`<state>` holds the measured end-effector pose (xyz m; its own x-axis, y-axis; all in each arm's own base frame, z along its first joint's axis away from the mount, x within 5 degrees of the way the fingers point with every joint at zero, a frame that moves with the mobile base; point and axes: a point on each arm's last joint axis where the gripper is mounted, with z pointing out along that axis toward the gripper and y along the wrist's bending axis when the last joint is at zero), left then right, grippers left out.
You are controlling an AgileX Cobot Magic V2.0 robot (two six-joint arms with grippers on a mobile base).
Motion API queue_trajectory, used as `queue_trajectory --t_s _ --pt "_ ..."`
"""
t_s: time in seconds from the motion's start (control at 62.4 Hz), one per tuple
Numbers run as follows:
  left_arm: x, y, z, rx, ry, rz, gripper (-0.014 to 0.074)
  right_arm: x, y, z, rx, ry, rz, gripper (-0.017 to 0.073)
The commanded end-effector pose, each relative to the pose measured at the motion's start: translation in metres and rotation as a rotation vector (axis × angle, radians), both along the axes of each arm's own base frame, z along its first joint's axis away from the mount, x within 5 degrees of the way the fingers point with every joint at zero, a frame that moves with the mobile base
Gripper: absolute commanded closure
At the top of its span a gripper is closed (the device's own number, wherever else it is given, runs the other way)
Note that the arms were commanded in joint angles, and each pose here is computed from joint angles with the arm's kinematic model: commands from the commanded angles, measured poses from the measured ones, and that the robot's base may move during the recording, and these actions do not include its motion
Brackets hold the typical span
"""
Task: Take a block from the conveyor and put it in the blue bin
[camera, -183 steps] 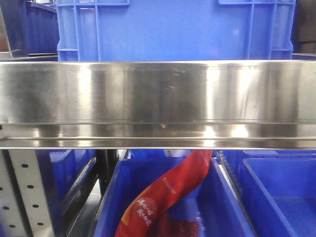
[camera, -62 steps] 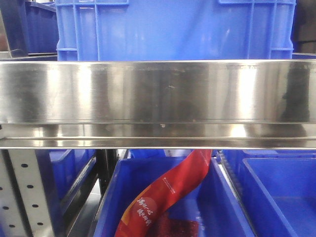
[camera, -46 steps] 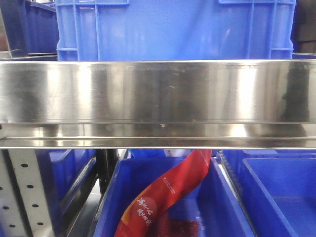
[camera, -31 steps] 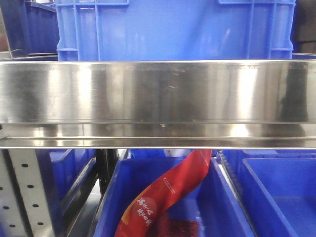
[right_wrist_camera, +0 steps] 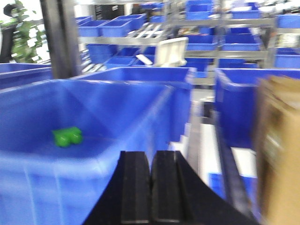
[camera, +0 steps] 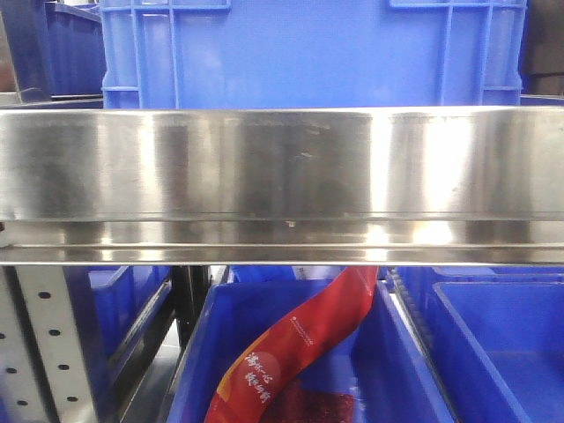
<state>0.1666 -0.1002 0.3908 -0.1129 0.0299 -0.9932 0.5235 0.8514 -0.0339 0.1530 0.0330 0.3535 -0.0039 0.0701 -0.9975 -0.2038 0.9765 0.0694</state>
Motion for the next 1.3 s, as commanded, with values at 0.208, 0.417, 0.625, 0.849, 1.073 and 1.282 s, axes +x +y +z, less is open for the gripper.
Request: queue_trajectory --t_s 0.208,0.417,0.625,0.849,1.073,1.282 --pt "-0.054 0.046 -0.045 -0.045 -0.038 0.105 0.0704 -0.054 -0.017 -0.037 0.034 -0.089 -0.052 0.0721" --pt "-0.082 0.069 -0.055 -0.079 -0.117 0.199 0.0704 -0.073 -0.018 -0.053 0.036 -0.067 -0.017 0.0721" --pt "-0.099 0.079 -0.052 -0.096 -0.198 0.254 0.0704 -0.079 -0.018 -0.054 0.035 -0.067 -0.003 0.0721" --pt "-0.100 0.079 -0.051 -0.101 -0.209 0.259 0.0704 -0.079 -0.018 -0.054 0.035 -0.067 -0.003 0.0721" --pt "-0.100 0.079 -0.051 -0.101 -0.209 0.259 0.0704 -0.079 -0.018 -0.054 0.035 -0.067 -0.003 0.0721" --pt "-0.100 0.079 -0.051 -0.101 -0.209 0.259 0.0704 -0.079 -0.018 -0.054 0.035 -0.067 -0.003 0.0721"
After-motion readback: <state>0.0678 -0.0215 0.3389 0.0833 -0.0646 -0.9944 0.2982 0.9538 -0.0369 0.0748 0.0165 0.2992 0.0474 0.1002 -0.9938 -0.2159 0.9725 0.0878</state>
